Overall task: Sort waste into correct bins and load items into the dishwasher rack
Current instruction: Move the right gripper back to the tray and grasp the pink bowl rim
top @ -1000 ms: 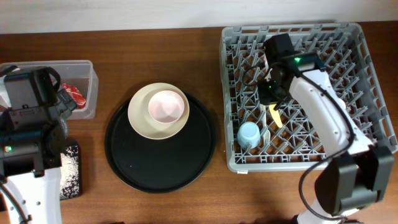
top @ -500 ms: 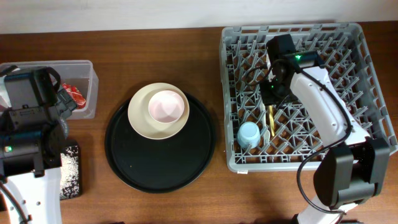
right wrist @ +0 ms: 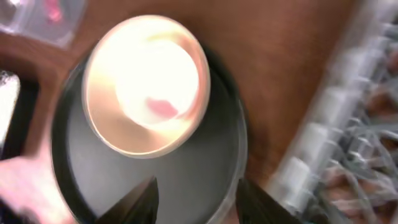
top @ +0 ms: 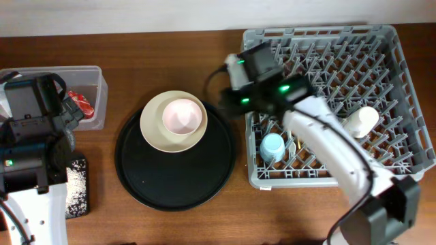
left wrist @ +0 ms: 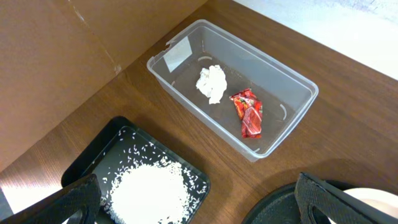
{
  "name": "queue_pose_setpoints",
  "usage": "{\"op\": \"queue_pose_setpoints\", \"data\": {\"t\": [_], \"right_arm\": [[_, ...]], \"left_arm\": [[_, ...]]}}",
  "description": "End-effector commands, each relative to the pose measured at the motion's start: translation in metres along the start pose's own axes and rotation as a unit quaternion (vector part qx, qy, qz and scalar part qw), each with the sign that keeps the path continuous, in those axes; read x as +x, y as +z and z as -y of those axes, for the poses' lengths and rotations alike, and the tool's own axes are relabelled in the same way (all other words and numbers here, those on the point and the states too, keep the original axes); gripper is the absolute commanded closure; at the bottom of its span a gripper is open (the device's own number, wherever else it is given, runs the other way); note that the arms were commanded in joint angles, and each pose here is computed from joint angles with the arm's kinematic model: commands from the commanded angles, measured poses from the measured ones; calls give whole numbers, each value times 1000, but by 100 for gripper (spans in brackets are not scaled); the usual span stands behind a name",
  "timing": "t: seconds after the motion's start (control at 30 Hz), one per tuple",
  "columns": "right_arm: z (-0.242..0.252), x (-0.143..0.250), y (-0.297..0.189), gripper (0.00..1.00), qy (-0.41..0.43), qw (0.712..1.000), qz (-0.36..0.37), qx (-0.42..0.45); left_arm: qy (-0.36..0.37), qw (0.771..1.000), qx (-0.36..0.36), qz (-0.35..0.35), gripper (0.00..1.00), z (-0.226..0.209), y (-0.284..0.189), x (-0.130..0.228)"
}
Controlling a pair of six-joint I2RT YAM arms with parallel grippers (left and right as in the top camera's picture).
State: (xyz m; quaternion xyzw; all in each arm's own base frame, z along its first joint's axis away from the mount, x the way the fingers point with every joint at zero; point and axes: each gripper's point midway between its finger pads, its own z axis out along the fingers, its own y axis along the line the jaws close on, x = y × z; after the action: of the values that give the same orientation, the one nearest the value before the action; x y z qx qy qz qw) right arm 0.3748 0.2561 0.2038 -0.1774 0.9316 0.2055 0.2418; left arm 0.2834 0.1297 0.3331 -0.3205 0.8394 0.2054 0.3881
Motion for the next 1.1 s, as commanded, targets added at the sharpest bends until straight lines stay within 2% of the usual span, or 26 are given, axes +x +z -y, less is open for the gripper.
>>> {"op": "queue_pose_setpoints", "data": {"t": [0.0, 0.2, 0.3, 0.53, 0.67, 0.77, 0.87, 1.07], "right_arm": [[1, 3, 42, 56, 33, 996, 5, 80], [2, 22, 141, 56, 23, 995, -16, 98], [8, 31, 159, 56, 35, 994, -27, 103], [0, 25, 164, 56, 28, 995, -15, 95], [-8, 1, 133, 56, 27, 994, 11, 103], [-21, 17, 135, 61, 32, 996, -22, 74], [-20, 39, 155, 61, 57, 993, -45, 89], [-13, 42, 166, 60, 61, 992, -45, 102]], "left_arm": [[-12, 1000, -6, 9, 1, -4, -3, -4], [-12, 1000, -6, 9, 1, -4, -3, -4], [-12, 1000, -6, 9, 1, -4, -3, -4], [-12, 1000, -6, 9, 1, -4, -3, -4], [-12, 1000, -6, 8, 1, -4, -3, -4], [-12, 1000, -6, 9, 1, -4, -3, -4], [-12, 1000, -6, 9, 1, -4, -3, -4], [-12, 1000, -6, 9, 1, -4, -3, -4]]}}
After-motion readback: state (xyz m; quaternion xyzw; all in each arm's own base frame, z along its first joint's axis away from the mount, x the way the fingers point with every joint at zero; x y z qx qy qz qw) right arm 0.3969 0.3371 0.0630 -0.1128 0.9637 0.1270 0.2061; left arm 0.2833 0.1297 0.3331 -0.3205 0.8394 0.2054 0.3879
